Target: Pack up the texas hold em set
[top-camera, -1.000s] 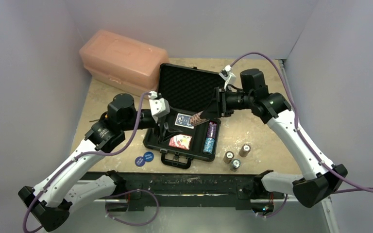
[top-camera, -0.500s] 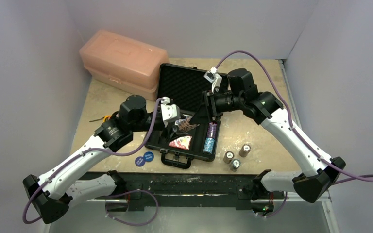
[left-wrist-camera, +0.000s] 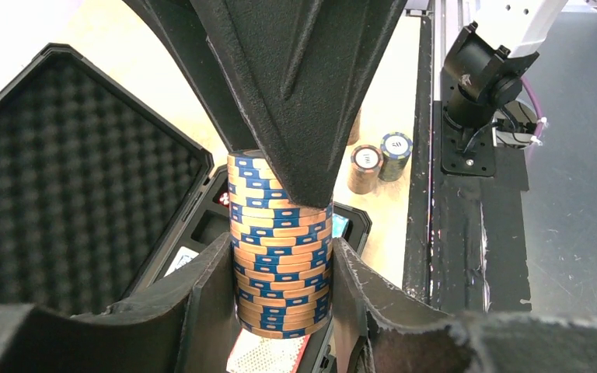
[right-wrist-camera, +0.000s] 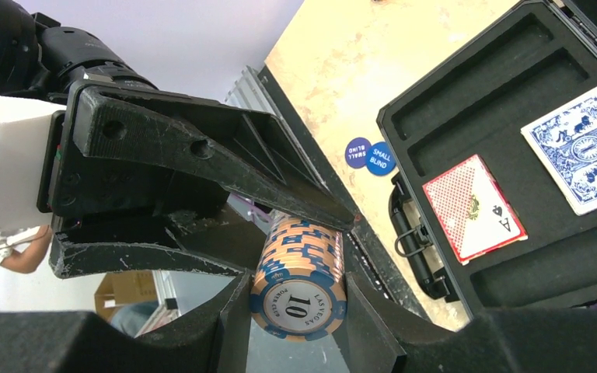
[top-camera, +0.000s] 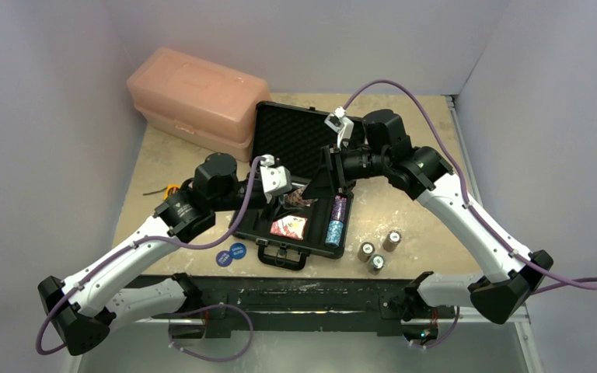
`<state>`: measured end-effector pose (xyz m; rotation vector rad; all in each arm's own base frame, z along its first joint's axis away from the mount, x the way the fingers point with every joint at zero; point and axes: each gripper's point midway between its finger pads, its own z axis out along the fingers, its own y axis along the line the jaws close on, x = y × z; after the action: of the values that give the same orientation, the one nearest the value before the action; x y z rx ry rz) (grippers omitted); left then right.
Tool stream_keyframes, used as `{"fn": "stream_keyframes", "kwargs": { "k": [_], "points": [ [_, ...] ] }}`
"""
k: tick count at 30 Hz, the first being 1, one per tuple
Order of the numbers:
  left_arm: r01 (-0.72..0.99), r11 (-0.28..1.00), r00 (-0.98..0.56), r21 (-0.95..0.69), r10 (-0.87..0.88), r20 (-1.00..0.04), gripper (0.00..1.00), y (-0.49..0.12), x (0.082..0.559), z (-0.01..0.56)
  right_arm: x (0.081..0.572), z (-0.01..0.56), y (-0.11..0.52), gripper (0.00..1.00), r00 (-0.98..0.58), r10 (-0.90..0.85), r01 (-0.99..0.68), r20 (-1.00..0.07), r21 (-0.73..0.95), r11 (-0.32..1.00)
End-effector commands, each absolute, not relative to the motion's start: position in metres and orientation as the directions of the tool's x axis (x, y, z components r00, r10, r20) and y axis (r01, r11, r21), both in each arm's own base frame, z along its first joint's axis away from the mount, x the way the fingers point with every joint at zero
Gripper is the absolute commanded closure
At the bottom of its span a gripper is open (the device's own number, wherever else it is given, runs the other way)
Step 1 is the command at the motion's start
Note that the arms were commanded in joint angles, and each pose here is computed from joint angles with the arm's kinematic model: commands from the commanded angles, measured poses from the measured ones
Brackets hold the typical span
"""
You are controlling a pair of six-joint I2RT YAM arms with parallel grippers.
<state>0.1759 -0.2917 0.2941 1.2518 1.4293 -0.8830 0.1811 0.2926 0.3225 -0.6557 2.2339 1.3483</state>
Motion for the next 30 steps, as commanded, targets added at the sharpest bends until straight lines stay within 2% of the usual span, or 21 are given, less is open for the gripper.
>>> {"fn": "stream_keyframes", "kwargs": {
  "k": [1,3,5,9,10,13,15,19,30],
  "points": [
    [0.973,0.203,0.068,0.112,0.210,-0.975,1.00,-0.299,0.179,0.305,0.181,0.356,0.302,0.95,-0.730,-0.135,-0.671,-0.670,0.665,0.329],
    [0.967,0.230,0.056,0.105,0.210,-0.976,1.00,-0.297,0.182,0.306,0.185,0.356,0.301,0.76,-0.727,-0.125,-0.669,-0.675,0.656,0.349],
    [0.960,0.262,0.045,0.103,0.215,-0.975,1.00,-0.293,0.186,0.305,0.189,0.358,0.299,0.48,-0.720,-0.109,-0.669,-0.685,0.645,0.368],
    [0.941,0.324,0.026,0.099,0.222,-0.975,1.00,-0.285,0.191,0.297,0.197,0.364,0.296,0.15,-0.708,-0.066,-0.661,-0.703,0.627,0.412],
    [0.936,0.339,0.022,0.098,0.222,-0.975,1.00,-0.283,0.192,0.295,0.200,0.366,0.294,0.11,-0.704,-0.054,-0.658,-0.709,0.621,0.427],
    [0.915,0.393,0.002,0.093,0.224,-0.975,1.00,-0.275,0.198,0.290,0.209,0.370,0.288,0.06,-0.685,-0.019,-0.645,-0.729,0.594,0.482],
    [0.904,0.417,-0.005,0.092,0.225,-0.974,1.00,-0.272,0.200,0.286,0.223,0.369,0.277,0.06,-0.662,0.022,-0.607,-0.749,0.553,0.571],
    [0.875,0.473,-0.013,0.101,0.231,-0.973,1.00,-0.263,0.206,0.282,0.238,0.376,0.260,0.05,-0.599,0.085,-0.571,-0.796,0.499,0.652],
    [0.760,0.637,-0.056,0.127,0.259,-0.964,1.00,-0.233,0.241,0.270,0.250,0.381,0.228,0.05,-0.476,0.168,-0.505,-0.864,0.424,0.752]
  ]
}}
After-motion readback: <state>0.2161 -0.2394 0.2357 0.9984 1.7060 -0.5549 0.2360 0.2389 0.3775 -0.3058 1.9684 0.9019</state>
